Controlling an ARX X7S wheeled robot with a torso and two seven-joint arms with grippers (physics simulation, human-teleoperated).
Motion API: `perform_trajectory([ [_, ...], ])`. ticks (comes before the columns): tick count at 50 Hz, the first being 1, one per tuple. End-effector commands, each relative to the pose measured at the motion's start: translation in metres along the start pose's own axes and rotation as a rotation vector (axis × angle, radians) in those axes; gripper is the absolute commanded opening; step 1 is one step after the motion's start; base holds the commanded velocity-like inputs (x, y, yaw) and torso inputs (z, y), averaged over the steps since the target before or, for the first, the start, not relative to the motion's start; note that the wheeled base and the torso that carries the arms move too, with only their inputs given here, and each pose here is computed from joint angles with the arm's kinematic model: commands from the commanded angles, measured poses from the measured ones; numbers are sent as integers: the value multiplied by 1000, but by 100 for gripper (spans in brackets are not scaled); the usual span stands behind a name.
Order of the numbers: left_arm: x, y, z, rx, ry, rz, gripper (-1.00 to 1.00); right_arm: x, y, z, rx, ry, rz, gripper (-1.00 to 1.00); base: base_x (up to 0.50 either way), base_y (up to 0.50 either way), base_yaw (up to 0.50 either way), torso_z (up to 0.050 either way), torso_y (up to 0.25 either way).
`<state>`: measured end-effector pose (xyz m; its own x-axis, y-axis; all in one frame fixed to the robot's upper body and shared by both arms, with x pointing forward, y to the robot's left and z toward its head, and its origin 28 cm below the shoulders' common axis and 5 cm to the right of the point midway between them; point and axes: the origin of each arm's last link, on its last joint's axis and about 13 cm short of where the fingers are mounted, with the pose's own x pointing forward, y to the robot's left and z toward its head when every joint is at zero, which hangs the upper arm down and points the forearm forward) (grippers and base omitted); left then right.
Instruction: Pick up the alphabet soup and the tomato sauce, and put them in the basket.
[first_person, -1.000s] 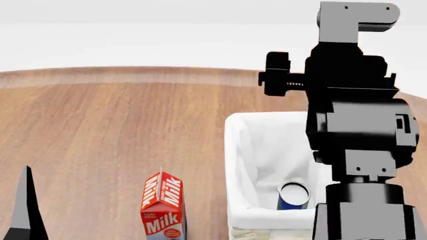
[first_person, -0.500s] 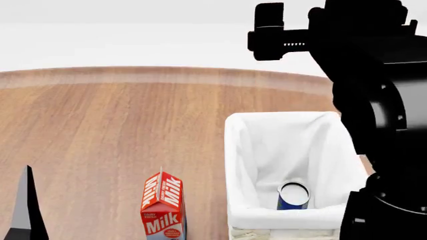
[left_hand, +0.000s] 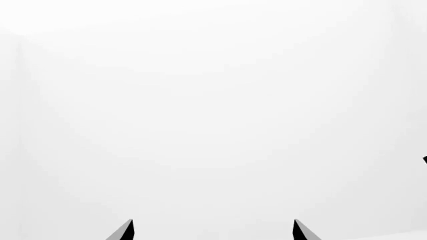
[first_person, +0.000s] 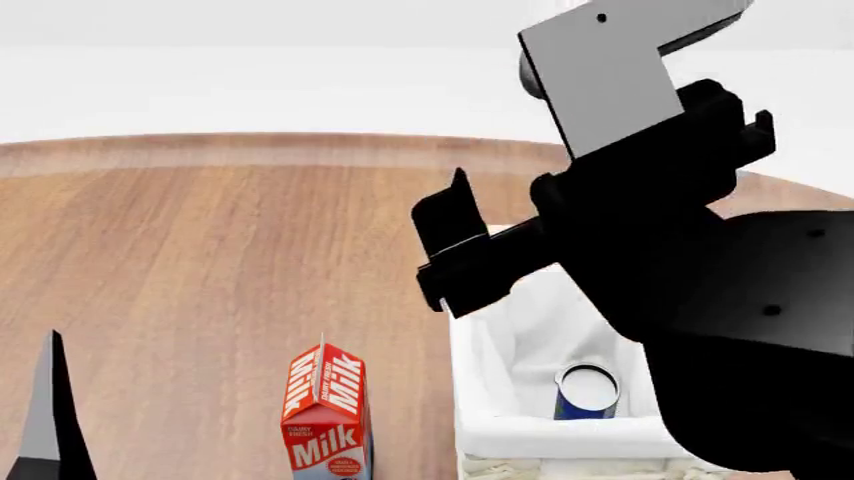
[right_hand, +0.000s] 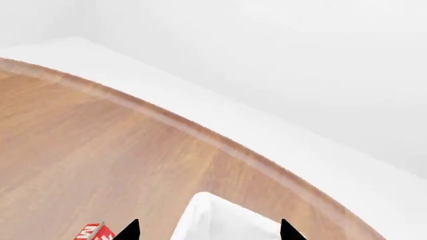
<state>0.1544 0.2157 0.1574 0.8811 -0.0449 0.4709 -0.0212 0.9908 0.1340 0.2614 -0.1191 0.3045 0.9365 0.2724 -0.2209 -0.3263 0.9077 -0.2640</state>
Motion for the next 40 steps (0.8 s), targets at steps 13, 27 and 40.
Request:
perform_trajectory([
  [13,1,0,3,5,-2,-4,100,-46,37,-64,-109,104,241,100,0,0,0,0,0],
  [27,1,1,4,9,-5,-2,100,-57,55,-92,-147,179,362,100,0,0,0,0,0],
  [40,-1,3,8,16,-14,7,100,-66,65,-105,-154,209,460,100,0,0,0,0,0],
])
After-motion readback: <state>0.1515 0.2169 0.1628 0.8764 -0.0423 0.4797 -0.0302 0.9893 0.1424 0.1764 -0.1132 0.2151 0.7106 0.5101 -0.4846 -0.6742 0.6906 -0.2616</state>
